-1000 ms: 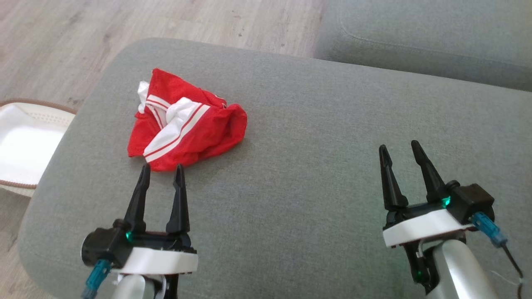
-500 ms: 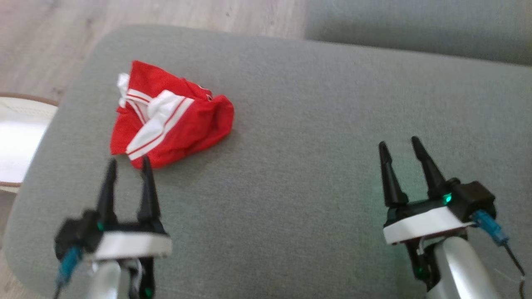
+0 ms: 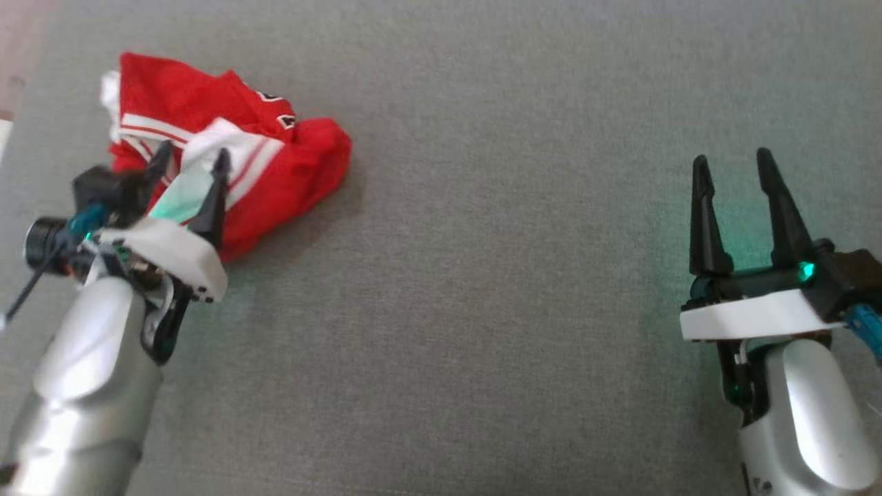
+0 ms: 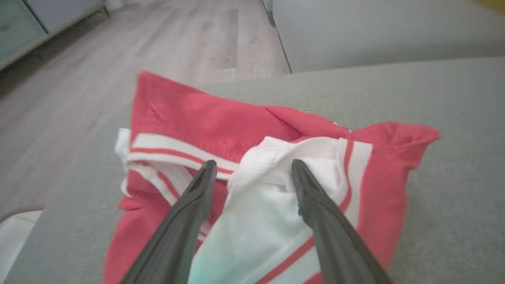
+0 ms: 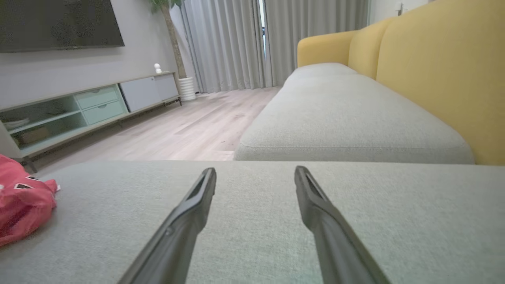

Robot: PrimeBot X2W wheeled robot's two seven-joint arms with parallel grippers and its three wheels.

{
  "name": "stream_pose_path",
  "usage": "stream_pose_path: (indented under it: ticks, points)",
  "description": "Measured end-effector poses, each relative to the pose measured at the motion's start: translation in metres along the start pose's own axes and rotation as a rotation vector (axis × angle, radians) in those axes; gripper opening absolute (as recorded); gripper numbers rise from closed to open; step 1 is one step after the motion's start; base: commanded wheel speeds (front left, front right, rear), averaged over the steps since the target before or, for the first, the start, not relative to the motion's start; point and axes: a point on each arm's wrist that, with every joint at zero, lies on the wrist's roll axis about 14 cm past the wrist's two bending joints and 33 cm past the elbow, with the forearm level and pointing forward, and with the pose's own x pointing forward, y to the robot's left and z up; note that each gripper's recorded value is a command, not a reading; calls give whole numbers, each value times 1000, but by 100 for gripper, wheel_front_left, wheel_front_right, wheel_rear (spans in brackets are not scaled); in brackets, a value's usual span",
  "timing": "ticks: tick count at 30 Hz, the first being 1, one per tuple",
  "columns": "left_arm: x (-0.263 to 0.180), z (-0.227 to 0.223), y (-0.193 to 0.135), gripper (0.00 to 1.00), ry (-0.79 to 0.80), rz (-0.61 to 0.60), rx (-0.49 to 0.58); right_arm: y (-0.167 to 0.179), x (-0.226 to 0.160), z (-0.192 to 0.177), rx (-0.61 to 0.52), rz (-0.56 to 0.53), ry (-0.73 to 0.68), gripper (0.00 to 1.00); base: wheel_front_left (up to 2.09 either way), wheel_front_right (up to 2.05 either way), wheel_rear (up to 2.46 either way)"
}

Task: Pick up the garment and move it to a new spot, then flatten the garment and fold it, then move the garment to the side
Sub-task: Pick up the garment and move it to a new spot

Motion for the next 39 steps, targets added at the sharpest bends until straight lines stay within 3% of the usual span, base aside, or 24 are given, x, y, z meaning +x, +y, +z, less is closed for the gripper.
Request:
stream_pose_path:
  ticks: [6, 11, 12, 13, 20, 27, 32, 39]
  points:
    - [17, -52, -4, 100, 280, -81, 90, -14, 6, -14, -11, -25, 23, 100, 0, 0, 0]
    - [32, -63, -7, 100, 354, -117, 100, -23, 7, -19, -17, -46, 33, 100, 0, 0, 0]
    - [34, -63, -8, 63, 358, -122, 96, -26, 6, -19, -18, -52, 32, 100, 0, 0, 0]
    - [35, -64, -10, 0, 362, -131, 94, -28, 5, -19, -20, -57, 33, 100, 0, 0, 0]
    - [32, -43, -11, 0, 236, -151, 111, -31, -1, -2, -22, -74, 1, 100, 0, 0, 0]
    - [33, 71, -23, 0, -156, -187, 147, -28, -12, 28, -14, -79, -57, 100, 0, 0, 0]
    - [18, 144, -59, 0, -369, -277, 189, -28, -32, 40, 4, -98, -74, 100, 0, 0, 0]
    - [2, 200, -139, 0, -515, -456, 246, -47, -55, 56, 32, -166, -110, 100, 0, 0, 0]
